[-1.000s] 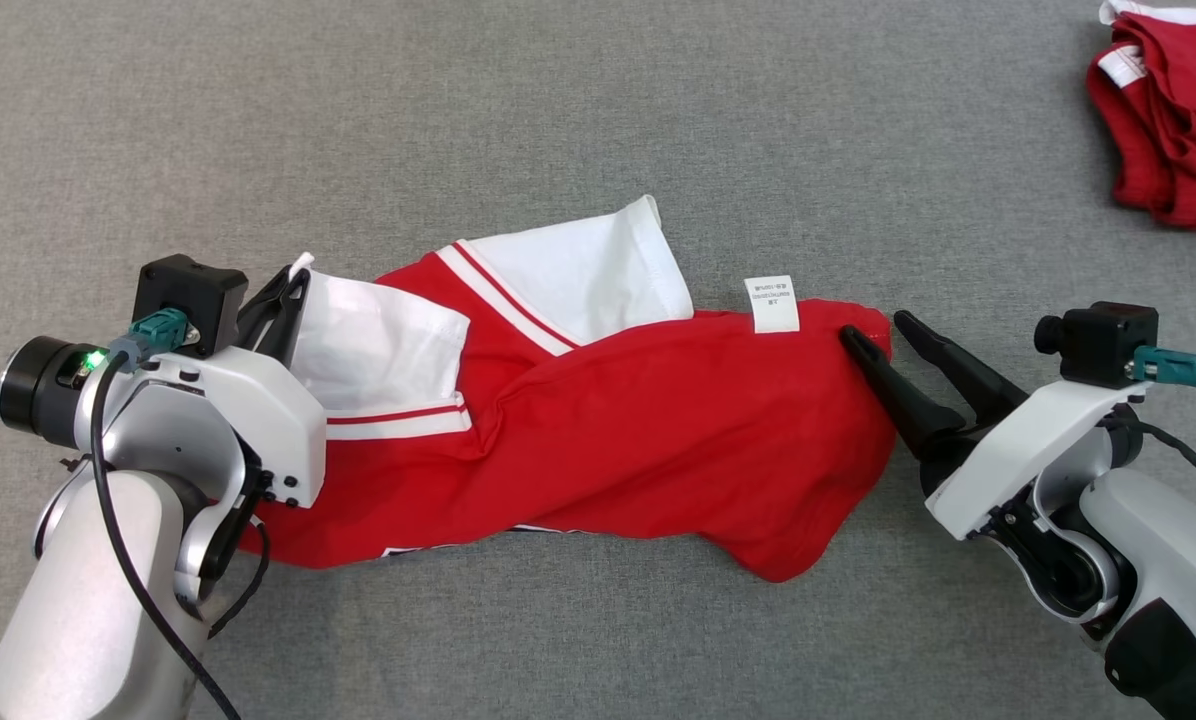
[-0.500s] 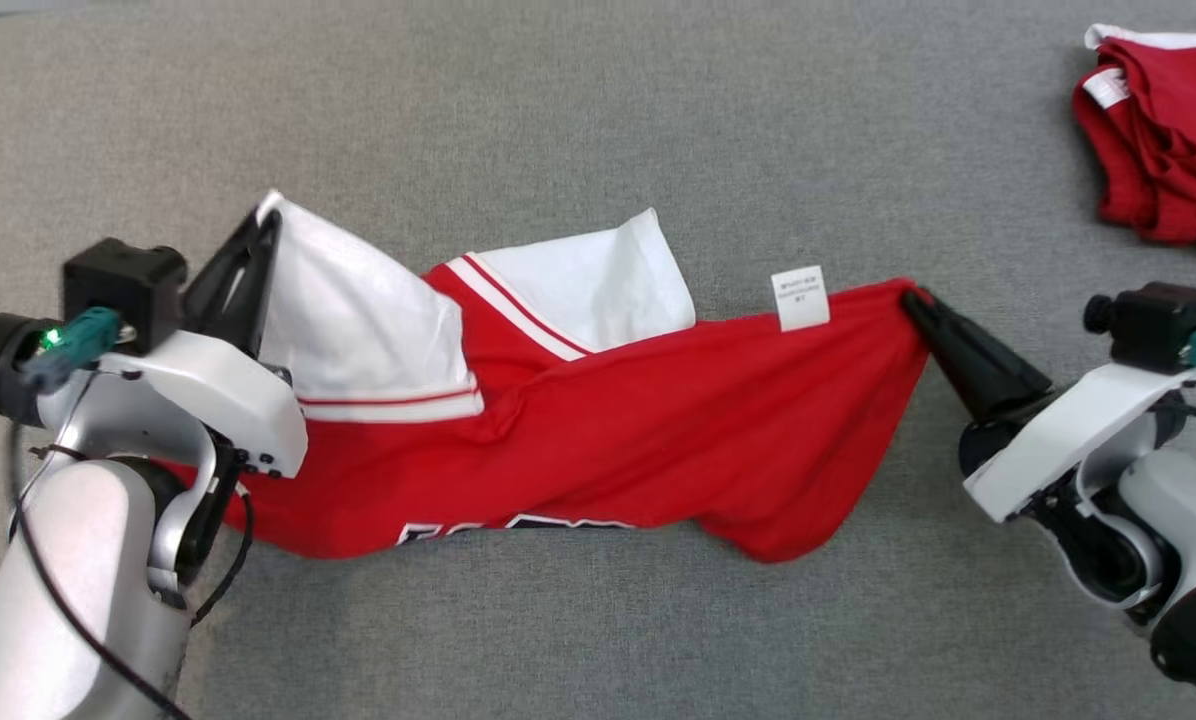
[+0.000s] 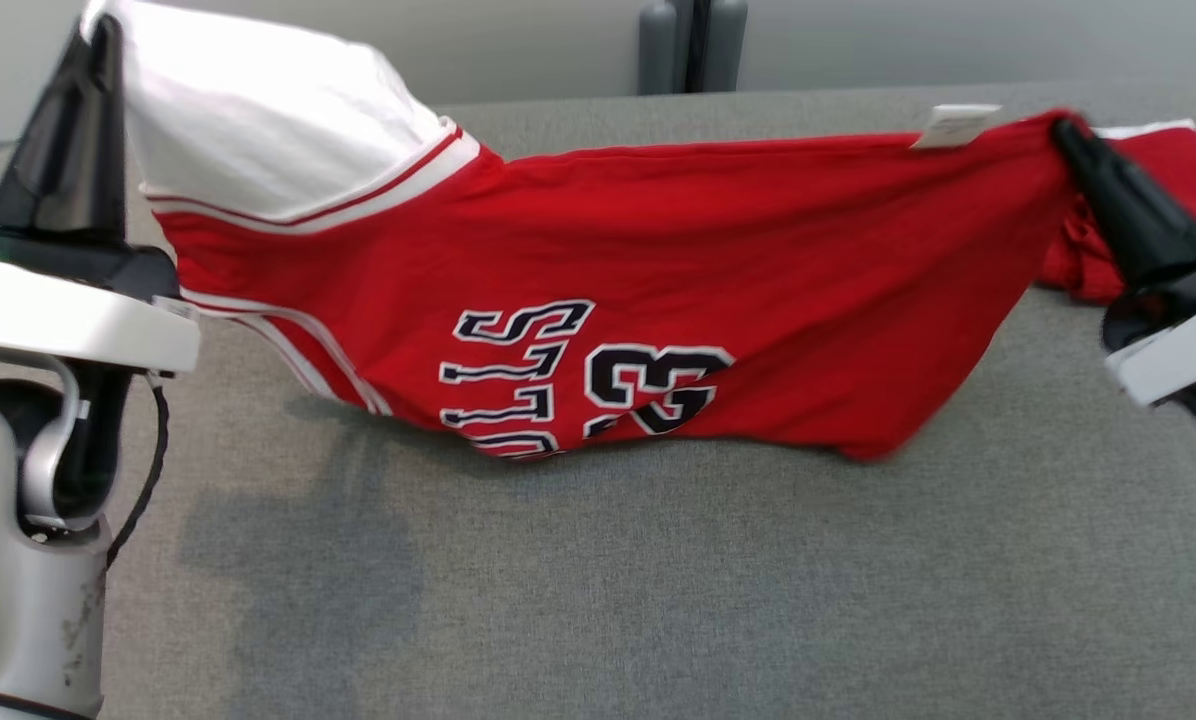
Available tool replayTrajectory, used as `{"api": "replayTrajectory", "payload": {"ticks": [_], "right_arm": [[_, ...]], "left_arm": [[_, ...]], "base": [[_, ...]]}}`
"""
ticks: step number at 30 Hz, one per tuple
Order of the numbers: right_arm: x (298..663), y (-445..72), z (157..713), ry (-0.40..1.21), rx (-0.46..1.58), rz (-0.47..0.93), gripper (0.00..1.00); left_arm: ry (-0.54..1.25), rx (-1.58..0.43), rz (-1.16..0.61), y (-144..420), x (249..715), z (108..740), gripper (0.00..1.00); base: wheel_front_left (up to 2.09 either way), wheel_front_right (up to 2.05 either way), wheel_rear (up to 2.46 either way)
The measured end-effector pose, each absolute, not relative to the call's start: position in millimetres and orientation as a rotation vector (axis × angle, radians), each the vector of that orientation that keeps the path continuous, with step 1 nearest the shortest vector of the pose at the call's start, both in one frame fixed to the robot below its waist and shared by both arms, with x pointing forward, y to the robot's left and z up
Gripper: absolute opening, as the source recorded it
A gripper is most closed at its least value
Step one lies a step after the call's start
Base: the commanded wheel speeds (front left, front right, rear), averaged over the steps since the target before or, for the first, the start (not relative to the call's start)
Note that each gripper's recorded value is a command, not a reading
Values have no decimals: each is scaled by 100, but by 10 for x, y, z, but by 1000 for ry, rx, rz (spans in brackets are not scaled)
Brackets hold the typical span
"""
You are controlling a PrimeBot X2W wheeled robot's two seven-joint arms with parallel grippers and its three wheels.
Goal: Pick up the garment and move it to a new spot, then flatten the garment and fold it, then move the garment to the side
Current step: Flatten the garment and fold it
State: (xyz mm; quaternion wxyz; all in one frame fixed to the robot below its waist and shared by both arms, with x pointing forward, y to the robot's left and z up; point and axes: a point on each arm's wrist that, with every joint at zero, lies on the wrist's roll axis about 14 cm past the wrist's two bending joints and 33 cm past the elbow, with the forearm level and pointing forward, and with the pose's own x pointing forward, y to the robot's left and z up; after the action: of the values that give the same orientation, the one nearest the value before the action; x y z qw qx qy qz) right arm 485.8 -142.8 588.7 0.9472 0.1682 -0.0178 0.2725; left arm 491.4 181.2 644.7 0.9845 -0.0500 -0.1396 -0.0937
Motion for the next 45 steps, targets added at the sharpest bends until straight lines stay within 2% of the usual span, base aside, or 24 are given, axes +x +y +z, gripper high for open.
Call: {"api": "replayTrajectory", "payload": {"ticks": [8,16,19,23,31,32,45], "right_arm": [[4773,-1676,6782,-255,243,537,0],[4555,-1789,7497,-431,145,530,0],[4526,-1781,7633,-448,116,536,0],[4640,-1653,7556,-394,66,559,0],[5290,-1275,7295,-301,28,585,0],[5509,-1233,7267,-302,4,576,0],[7021,-1231,7021,-411,-208,437,0]], "left_arm": [[-438,-216,-257,1845,4669,7208,0],[-617,-211,-342,1813,4318,8099,0],[-628,-178,-360,1786,4292,8280,0],[-562,-142,-353,1769,4518,8222,0],[-495,-46,-235,1900,5358,7893,0],[-504,-25,-216,1905,5575,7858,0],[-660,60,-139,1692,6902,7701,0]], "base": [[0,0,0],[0,0,0],[0,0,0],[0,0,0],[0,0,0],[0,0,0],[0,0,0]]}}
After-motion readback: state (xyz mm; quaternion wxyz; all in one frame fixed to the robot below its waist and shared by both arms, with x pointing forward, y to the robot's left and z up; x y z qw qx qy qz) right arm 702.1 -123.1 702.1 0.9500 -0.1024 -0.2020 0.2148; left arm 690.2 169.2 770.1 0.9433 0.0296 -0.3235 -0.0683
